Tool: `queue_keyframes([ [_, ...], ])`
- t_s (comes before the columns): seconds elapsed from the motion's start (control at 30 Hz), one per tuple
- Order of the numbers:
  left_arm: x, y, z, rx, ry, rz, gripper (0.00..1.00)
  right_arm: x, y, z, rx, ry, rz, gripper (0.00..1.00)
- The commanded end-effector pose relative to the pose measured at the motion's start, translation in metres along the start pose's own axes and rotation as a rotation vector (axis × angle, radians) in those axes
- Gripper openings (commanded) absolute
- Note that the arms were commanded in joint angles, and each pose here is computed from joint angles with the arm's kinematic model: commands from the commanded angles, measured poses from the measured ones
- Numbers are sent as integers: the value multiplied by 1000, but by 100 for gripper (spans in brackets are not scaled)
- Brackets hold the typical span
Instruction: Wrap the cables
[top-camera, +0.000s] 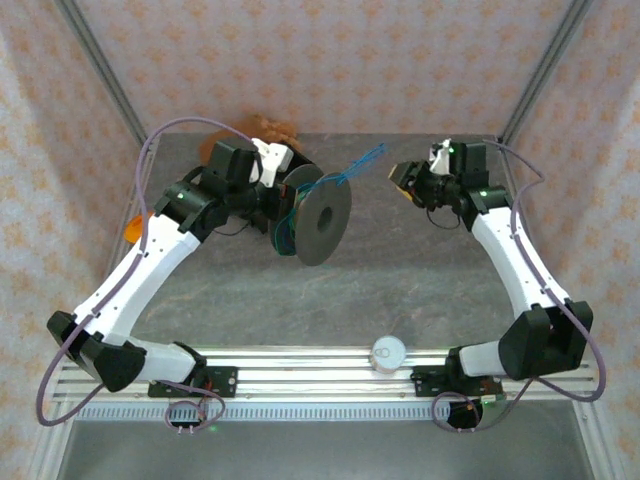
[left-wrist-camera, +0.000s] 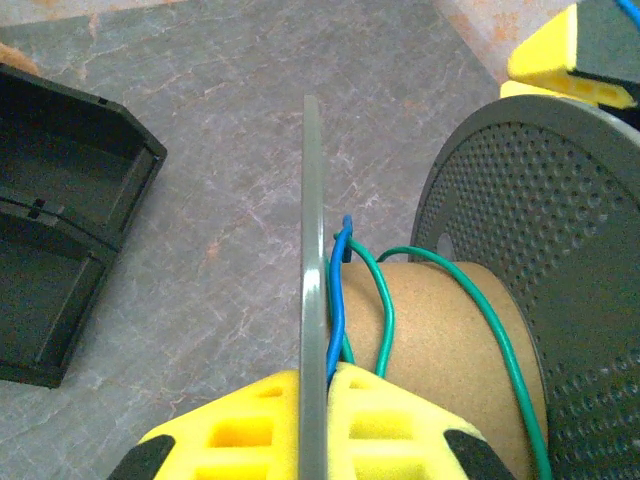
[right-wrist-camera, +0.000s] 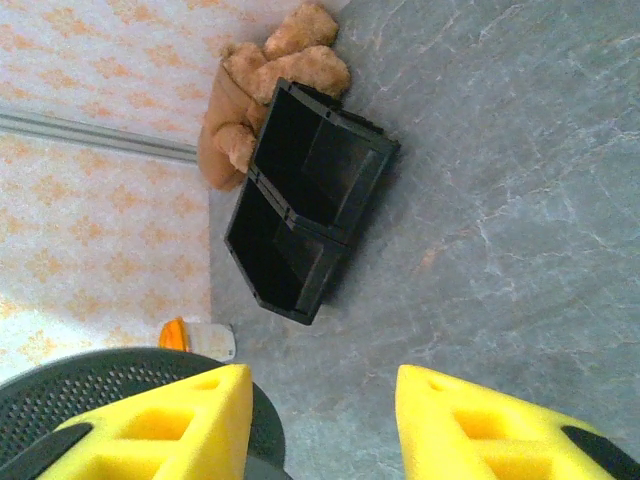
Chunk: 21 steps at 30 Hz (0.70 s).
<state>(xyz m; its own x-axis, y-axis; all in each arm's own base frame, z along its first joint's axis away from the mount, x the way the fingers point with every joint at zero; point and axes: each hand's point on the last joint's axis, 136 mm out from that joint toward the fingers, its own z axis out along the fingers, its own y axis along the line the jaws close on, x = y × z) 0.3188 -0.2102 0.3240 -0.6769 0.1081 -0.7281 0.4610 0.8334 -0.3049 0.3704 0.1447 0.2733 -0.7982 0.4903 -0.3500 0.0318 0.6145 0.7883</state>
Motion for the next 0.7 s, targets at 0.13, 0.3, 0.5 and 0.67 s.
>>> queue_keyframes([
  [0.13,-23,-11,-11,50,-52,-40,0,4,53,-41,-247,-132,-262,36],
  [0.3,-25,-13,-11,62,-51,-67,0,1,75,-50,-428,-225,-268,36],
  [0.5,-27,-17,-11,84,-60,-88,0,0,107,-39,-586,-206,-179,36],
  [0.67,-27,-17,-11,86,-63,-93,0,-2,122,-30,-633,-210,-128,37],
])
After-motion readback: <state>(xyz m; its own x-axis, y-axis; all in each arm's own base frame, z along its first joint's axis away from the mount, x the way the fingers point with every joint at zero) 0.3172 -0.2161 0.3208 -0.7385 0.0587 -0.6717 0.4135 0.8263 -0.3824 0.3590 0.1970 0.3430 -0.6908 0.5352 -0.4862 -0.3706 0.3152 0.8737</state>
